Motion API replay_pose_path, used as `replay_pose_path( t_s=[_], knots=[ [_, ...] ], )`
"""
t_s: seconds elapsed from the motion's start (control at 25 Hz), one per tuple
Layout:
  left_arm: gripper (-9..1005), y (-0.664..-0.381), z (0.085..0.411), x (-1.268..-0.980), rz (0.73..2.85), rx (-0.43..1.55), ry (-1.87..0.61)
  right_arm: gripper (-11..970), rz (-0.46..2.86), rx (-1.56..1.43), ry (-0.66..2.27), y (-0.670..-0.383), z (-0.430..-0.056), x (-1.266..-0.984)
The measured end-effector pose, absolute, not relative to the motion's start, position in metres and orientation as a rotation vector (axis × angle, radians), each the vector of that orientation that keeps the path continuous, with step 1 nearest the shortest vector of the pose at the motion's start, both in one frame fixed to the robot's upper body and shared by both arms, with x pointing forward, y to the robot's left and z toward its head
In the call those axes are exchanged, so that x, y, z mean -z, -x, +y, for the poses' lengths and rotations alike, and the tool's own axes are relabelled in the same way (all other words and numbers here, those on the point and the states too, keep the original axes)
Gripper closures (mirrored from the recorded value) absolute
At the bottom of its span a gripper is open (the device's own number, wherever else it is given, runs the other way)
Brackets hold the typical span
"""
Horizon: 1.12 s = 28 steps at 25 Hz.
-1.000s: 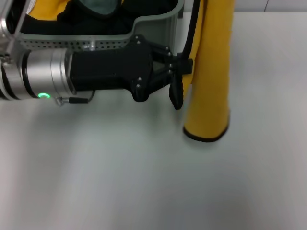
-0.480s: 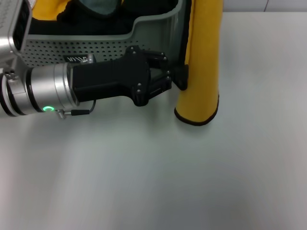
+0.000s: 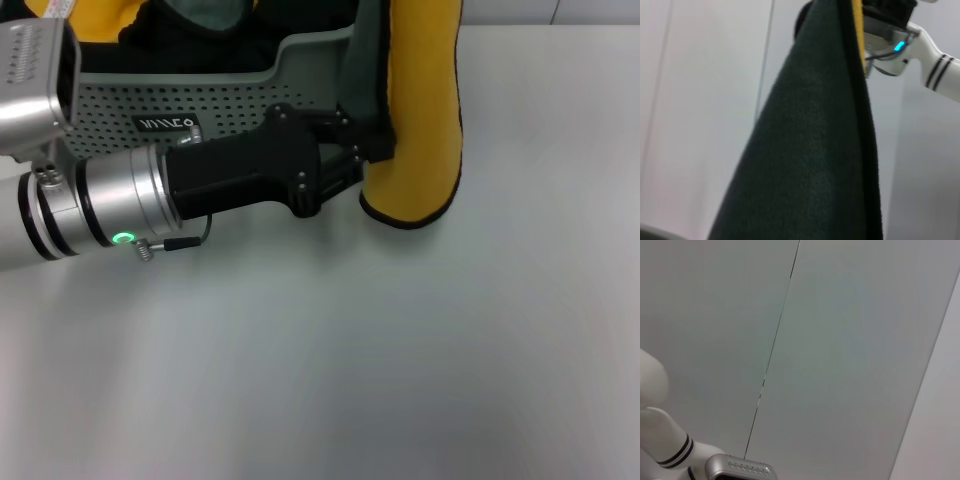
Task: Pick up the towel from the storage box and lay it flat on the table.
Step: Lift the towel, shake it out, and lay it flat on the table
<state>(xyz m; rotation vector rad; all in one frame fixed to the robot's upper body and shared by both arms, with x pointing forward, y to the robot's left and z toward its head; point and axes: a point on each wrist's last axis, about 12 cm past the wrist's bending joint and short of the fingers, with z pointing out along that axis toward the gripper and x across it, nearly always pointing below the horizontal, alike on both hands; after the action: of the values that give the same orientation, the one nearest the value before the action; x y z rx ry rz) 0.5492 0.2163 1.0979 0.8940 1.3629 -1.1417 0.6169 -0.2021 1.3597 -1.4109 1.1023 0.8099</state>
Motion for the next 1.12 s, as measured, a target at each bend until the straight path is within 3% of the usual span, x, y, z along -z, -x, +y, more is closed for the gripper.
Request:
replay_pose_path(
  t_s=[0.44, 1.12],
  knots=[
    [749, -0.538, 0.232, -1.086, 1.371, 1.083, -0.763, 930, 1.110, -0.833, 1.404, -0.617, -0.200, -1.363],
    [765, -0.523, 0.234, -1.077, 1.305, 1.053, -0.684, 924, 1.089, -0.889, 1.401, -0.609, -0.199, -1.367]
  ],
)
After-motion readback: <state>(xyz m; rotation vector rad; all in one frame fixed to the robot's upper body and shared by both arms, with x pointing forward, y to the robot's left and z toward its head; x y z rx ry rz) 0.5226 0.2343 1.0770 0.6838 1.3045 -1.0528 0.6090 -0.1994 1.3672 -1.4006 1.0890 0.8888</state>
